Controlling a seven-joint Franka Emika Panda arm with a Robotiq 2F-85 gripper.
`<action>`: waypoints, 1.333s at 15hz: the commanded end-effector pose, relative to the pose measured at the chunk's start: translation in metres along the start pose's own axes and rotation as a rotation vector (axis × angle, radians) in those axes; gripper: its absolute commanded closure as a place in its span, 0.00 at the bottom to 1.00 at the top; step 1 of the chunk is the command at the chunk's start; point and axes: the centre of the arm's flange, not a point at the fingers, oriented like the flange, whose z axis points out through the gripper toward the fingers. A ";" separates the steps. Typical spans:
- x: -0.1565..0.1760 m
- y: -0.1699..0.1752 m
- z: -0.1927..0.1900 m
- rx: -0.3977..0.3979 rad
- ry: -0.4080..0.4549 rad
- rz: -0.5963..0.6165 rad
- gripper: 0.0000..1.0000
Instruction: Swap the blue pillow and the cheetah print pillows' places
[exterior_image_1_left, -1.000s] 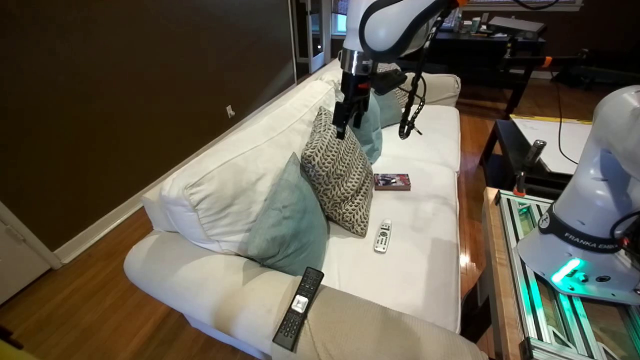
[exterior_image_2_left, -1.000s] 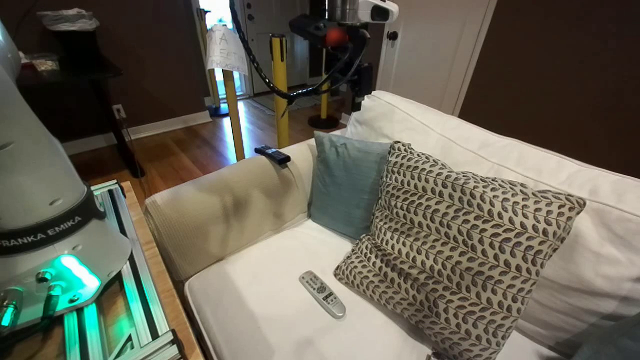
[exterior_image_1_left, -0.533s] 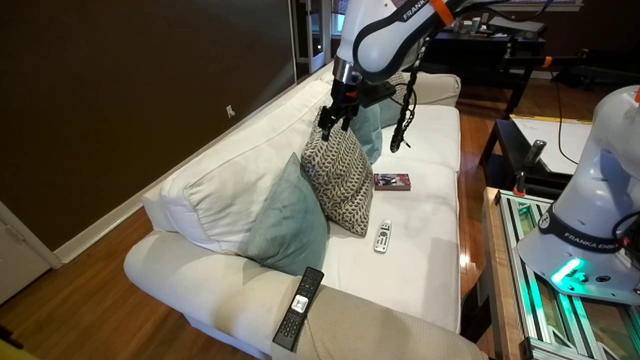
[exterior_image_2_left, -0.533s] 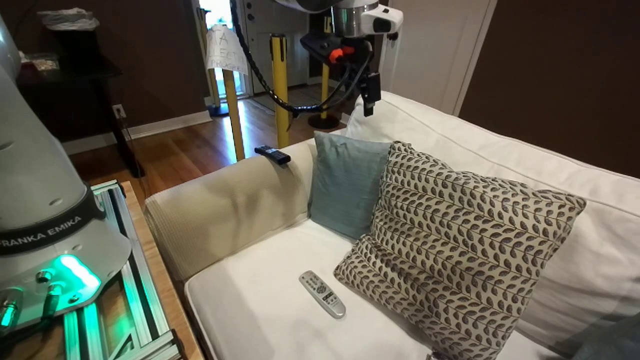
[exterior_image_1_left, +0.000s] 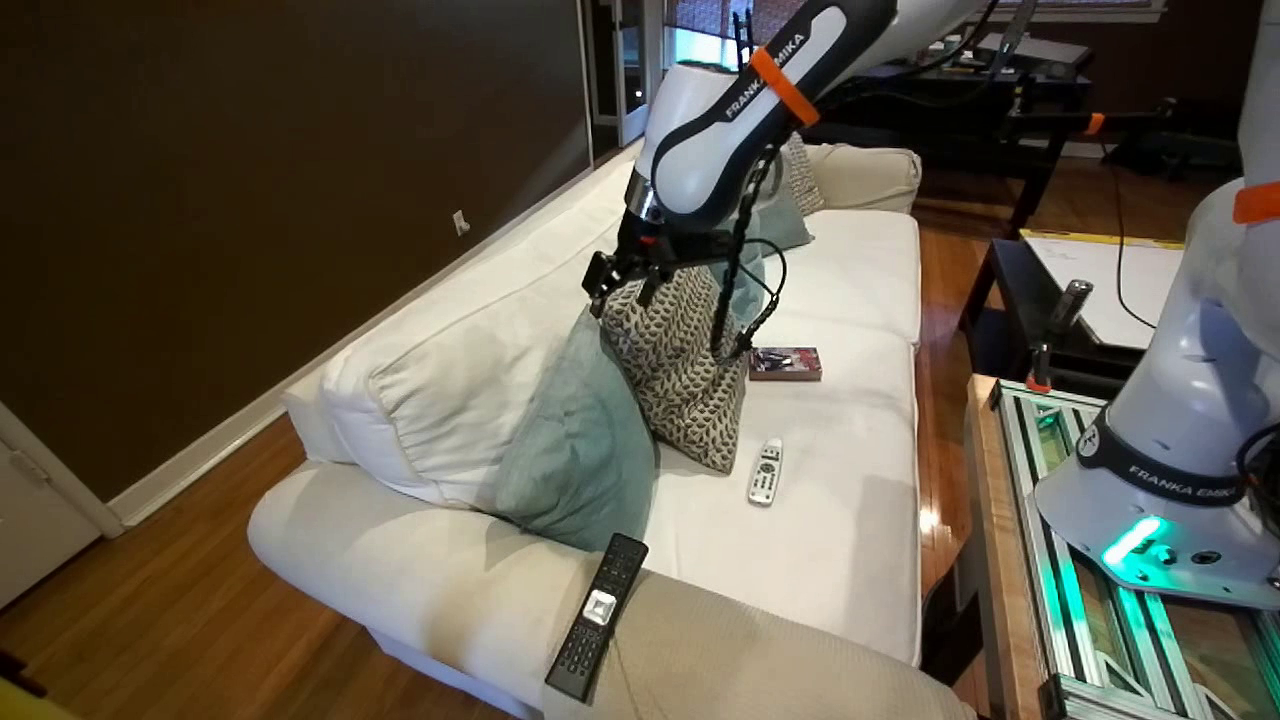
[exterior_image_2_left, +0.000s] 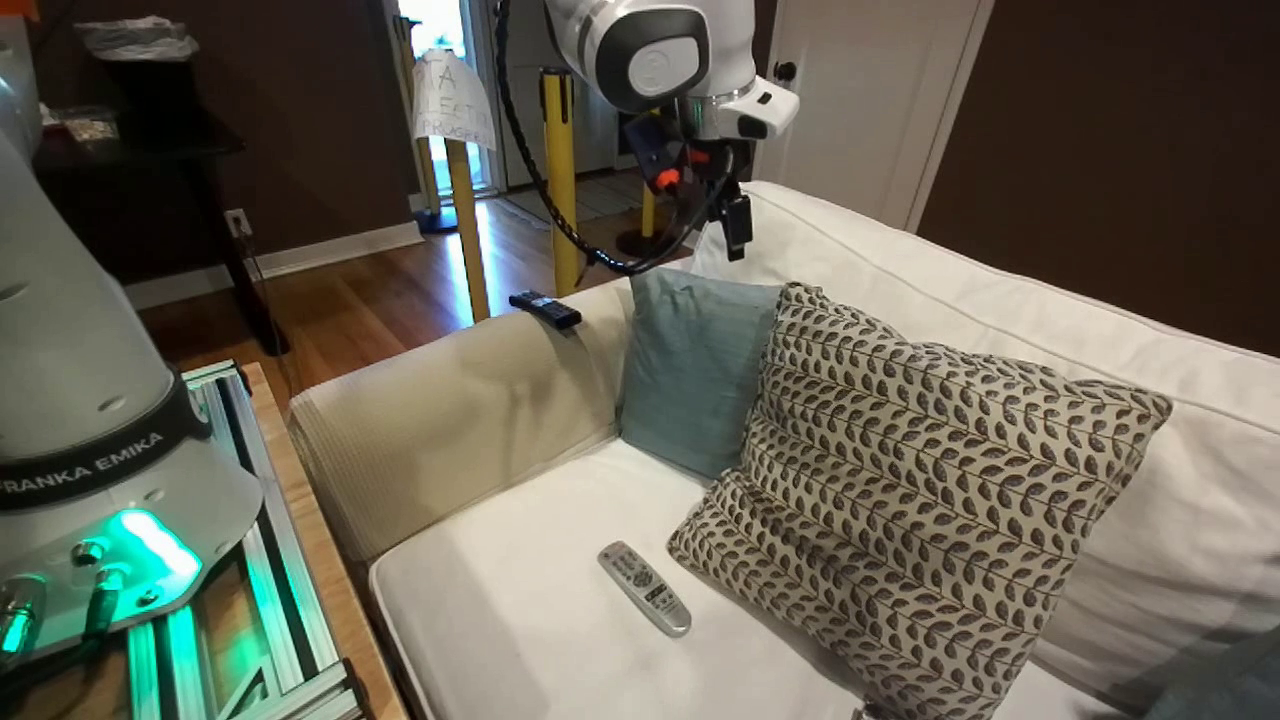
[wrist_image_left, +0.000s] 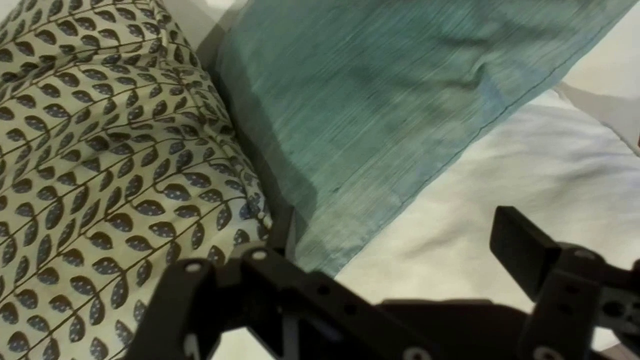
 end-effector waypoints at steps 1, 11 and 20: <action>0.017 -0.015 0.042 0.045 -0.054 0.046 0.00; 0.034 -0.027 0.115 0.006 -0.162 0.053 0.00; 0.041 -0.022 0.156 -0.042 -0.168 0.058 0.25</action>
